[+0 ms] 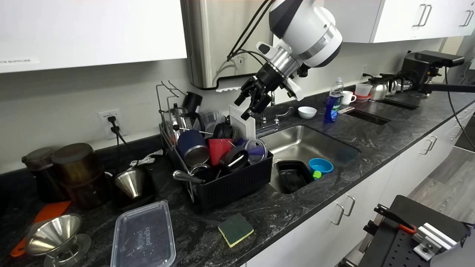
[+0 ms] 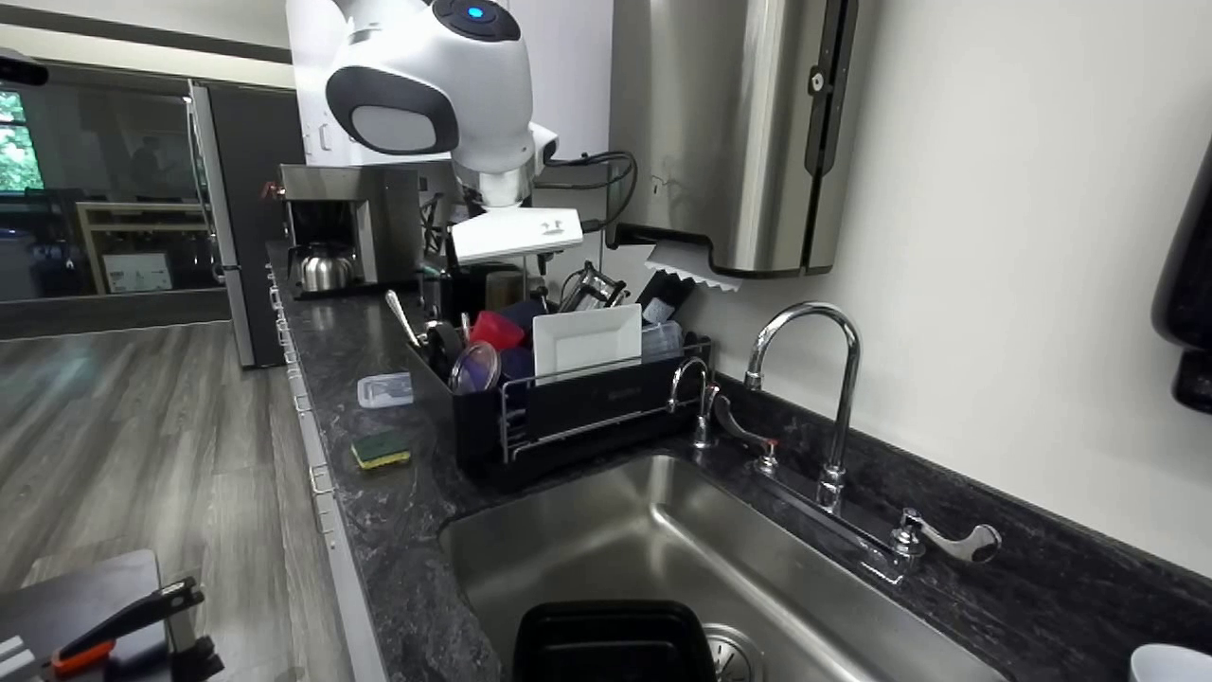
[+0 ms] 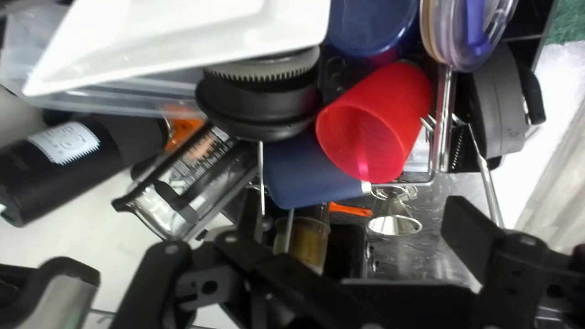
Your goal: Put the knife in the sink on the dish rack
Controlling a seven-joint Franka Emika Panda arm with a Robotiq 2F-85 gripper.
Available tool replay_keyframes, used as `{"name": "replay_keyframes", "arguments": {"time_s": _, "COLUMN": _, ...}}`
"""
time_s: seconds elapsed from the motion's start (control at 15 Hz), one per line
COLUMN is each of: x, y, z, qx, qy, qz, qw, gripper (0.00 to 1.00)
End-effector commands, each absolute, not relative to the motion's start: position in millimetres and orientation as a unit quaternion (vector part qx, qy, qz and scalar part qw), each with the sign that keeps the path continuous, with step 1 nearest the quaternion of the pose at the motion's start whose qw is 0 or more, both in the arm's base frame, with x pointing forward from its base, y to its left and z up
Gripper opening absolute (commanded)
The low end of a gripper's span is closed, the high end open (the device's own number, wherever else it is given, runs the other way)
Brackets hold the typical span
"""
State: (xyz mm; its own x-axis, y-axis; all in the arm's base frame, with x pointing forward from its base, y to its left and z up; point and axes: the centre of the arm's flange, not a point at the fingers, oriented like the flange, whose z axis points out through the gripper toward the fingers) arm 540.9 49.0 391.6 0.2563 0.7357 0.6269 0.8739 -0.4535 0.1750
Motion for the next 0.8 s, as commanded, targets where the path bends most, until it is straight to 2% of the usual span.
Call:
{"name": "replay_keyframes", "arguments": {"time_s": 0.0, "x": 528.9, "y": 24.6, "z": 398.2, "qx": -0.836, "qy": -0.443, "qz": -0.315, "qw": 0.068, "gripper": 1.00}}
{"name": "replay_keyframes", "arguments": {"time_s": 0.73, "x": 476.4, "y": -96.1, "z": 391.0, "qx": -0.939, "qy": -0.177, "qz": -0.282, "qw": -0.083, "gripper": 1.00}}
